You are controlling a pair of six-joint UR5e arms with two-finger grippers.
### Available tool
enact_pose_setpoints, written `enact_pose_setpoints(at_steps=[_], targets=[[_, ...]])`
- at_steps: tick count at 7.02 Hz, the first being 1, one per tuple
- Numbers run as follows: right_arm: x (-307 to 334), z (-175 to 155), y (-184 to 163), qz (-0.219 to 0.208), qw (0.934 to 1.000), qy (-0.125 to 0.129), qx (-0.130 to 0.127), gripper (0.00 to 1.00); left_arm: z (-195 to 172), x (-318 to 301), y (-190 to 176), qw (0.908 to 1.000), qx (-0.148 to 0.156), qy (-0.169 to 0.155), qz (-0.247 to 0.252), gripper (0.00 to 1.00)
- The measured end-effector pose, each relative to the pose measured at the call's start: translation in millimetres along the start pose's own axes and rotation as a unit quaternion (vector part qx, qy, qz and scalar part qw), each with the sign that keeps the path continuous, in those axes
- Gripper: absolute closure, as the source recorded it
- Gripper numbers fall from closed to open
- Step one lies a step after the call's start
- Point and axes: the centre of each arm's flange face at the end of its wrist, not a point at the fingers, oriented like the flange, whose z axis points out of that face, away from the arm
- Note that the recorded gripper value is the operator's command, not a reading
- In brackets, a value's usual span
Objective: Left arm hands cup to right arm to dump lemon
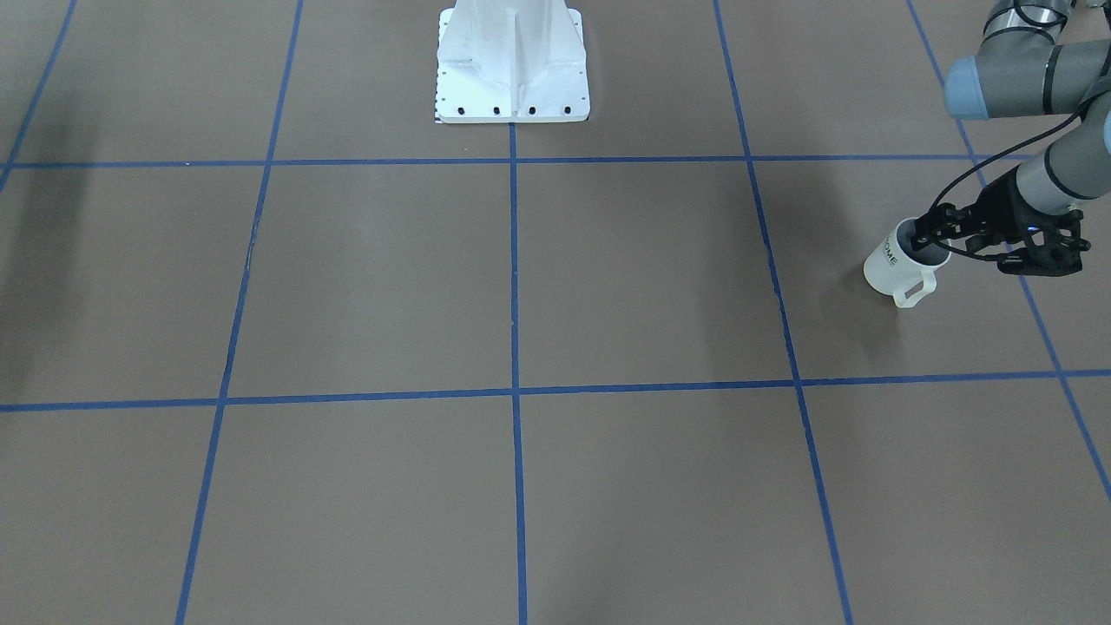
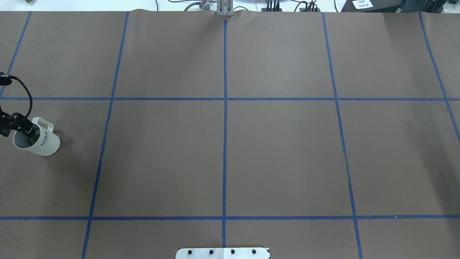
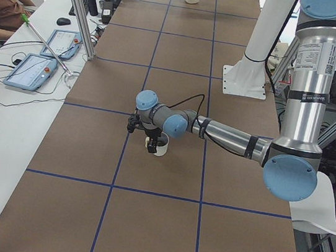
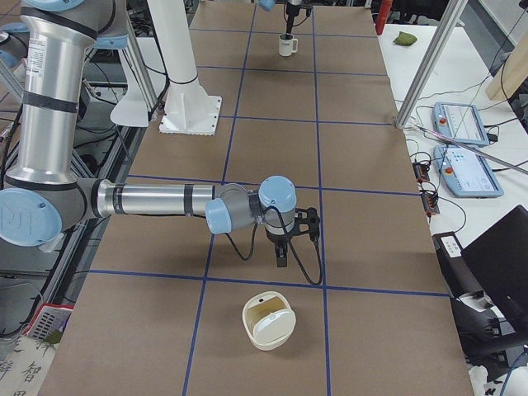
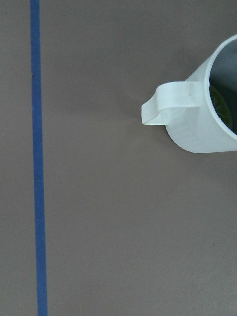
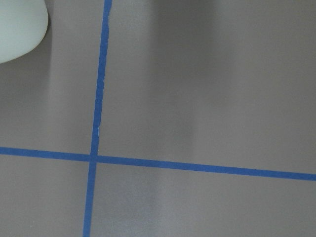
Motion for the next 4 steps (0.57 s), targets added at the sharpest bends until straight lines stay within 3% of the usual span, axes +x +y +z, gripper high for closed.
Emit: enact_pose_setpoints(at_steps=[2, 4], targets=[[-0.3, -0.2, -0.2, -0.001, 1.0000, 0.000, 0.000, 0.00, 2.6, -0.2, 0.4, 1.0000, -0.002, -0.001, 0.000, 1.00], [-1.4, -0.2, -1.1, -0.002, 1.0000, 0.000, 0.001, 0.00, 2.2, 0.9, 0.0, 1.0000, -0.002, -0.001, 0.000, 1.00]])
